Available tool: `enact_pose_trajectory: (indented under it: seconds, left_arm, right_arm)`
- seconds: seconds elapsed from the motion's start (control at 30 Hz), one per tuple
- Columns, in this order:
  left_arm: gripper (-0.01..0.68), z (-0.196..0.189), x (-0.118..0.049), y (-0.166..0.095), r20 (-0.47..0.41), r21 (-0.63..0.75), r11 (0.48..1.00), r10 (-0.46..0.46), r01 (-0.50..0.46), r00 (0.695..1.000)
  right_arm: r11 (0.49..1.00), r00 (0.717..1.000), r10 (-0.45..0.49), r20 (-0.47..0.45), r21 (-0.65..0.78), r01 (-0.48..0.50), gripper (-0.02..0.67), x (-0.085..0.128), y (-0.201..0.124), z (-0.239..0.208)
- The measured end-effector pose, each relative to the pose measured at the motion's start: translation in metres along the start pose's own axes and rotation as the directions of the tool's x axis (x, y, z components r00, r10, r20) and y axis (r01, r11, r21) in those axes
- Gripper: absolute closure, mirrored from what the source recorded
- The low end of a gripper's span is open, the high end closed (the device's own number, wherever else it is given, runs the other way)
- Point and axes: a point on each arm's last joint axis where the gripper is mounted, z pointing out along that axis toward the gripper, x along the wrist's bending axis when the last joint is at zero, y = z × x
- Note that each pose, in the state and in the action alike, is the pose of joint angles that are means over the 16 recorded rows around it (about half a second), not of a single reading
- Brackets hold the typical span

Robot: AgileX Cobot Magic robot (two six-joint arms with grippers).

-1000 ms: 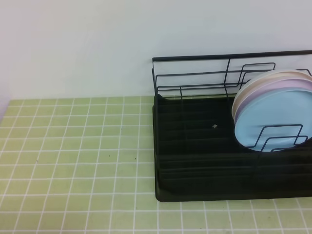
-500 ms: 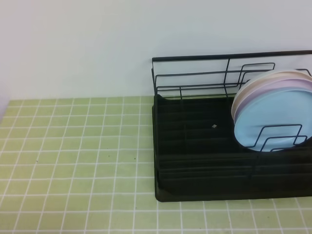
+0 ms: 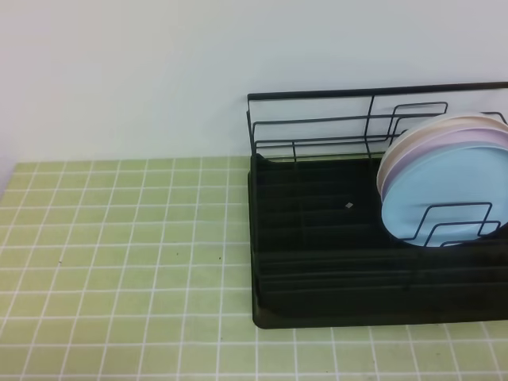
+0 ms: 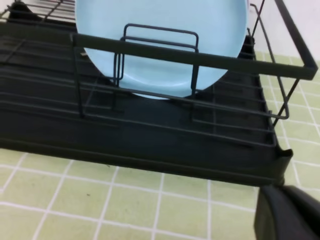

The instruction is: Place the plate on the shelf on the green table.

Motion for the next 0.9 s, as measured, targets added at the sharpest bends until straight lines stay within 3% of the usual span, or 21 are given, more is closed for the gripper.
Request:
enact_pose_trajectory:
  seconds: [0.9]
  left_arm:
    - [0.675,0.0000,0.0000,0.0000,0.000,0.000,1.000,0.000,0.000,1.000]
  right_arm:
    - [1.000,1.000,0.021,-0.006,0.008,-0.021,0.651,0.0005,0.0001,-0.0001]
